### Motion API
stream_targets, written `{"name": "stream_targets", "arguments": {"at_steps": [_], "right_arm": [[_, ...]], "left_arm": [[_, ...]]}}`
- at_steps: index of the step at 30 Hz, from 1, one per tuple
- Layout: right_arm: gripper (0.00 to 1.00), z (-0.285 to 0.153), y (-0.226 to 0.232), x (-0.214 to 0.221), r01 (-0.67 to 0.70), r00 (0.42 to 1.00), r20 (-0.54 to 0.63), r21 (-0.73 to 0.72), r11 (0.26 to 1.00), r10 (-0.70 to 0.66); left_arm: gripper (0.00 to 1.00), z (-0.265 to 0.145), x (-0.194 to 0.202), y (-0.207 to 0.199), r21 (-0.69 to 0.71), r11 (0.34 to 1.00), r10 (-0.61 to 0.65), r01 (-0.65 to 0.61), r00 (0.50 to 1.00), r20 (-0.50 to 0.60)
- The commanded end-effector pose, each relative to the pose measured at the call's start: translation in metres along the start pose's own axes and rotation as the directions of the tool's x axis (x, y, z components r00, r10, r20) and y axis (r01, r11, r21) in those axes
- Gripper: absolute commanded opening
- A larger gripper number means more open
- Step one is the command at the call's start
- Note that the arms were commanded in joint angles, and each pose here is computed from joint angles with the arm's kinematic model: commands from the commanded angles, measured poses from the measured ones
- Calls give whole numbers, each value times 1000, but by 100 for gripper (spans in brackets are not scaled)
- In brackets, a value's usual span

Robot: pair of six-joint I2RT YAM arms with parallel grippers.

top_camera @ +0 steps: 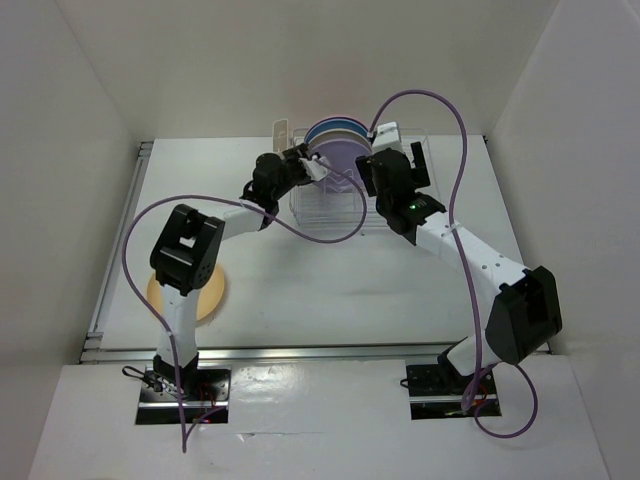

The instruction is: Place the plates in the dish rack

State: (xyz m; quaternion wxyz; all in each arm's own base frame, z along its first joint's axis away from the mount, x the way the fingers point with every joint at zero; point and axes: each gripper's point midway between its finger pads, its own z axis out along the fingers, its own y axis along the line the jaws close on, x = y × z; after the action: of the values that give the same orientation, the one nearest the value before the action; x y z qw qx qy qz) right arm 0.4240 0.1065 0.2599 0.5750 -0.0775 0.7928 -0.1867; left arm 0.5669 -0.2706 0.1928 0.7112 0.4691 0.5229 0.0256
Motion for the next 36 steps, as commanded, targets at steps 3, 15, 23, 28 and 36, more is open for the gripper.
{"name": "stream_targets", "arguments": {"at_steps": [3, 15, 23, 28, 36], "right_arm": [[100, 1, -5, -20, -55, 997, 52, 4, 999, 54], [100, -5, -23, -15, -49, 995, 87, 39, 998, 46], [100, -17, -42, -14, -50, 991, 128, 71, 996, 41], [100, -22, -43, -20, -70, 987, 145, 48, 996, 62], [100, -30, -52, -17, -79, 987, 147, 70, 994, 68]], "left_arm": [[64, -27, -58, 62, -150, 989, -6, 12, 999, 41], [69, -172, -46, 100, -263, 920, -365, 289, 877, -312], [69, -310, 102, 54, -393, 718, -689, 575, 502, -523], [48, -335, 135, 23, -334, 451, -838, 828, 263, -479], [51, -358, 163, 20, -385, 547, -784, 743, 292, -548]]}}
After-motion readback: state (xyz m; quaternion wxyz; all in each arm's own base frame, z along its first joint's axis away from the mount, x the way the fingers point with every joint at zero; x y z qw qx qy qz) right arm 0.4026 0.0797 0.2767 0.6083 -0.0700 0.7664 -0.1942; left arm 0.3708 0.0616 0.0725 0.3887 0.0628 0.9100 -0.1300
